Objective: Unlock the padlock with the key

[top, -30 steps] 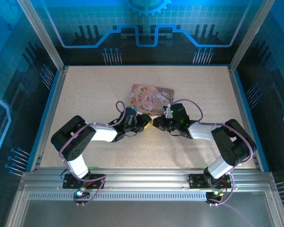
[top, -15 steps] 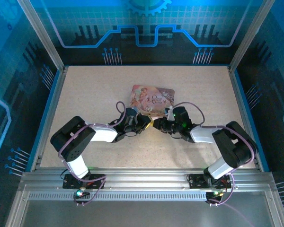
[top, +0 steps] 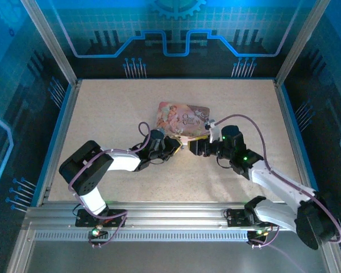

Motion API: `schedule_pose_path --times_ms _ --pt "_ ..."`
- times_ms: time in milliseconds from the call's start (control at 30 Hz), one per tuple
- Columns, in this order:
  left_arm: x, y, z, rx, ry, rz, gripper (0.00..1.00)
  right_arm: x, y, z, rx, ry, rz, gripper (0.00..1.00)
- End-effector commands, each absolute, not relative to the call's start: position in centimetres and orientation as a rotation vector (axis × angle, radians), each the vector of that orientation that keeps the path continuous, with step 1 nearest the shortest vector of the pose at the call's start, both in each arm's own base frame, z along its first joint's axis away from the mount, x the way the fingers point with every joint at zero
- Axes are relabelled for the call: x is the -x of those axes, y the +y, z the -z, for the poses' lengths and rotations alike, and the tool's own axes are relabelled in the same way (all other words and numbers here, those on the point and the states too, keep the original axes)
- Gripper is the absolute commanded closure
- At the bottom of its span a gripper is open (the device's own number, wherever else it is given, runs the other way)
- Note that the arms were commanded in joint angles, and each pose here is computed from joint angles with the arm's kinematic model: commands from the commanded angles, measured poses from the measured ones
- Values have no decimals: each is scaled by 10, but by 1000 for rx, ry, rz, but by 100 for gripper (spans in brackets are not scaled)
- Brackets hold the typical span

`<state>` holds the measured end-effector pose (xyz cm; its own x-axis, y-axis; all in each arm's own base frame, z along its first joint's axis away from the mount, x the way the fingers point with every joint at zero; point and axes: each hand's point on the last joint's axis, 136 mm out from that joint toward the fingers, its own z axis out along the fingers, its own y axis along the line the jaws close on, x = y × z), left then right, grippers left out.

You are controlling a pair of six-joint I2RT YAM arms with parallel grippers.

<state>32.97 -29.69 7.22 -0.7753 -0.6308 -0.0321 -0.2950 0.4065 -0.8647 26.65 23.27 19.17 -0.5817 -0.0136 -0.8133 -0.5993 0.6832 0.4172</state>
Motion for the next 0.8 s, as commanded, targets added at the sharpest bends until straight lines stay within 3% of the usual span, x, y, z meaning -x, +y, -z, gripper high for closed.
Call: schedule_pose_path --times_ms 0,300,467,767 --pt "-337 -300 -100 809 2232 1365 100 -256 227 -194 843 1938 -471 42" --pt "-337 -302 -104 841 2201 1422 100 -250 243 -165 1398 1561 109 40" --pt "-336 -304 -105 852 2186 1467 100 -257 249 -135 1524 1502 202 41" --pt "-336 -309 -104 860 2179 1508 100 -280 277 -108 1547 1465 245 52"
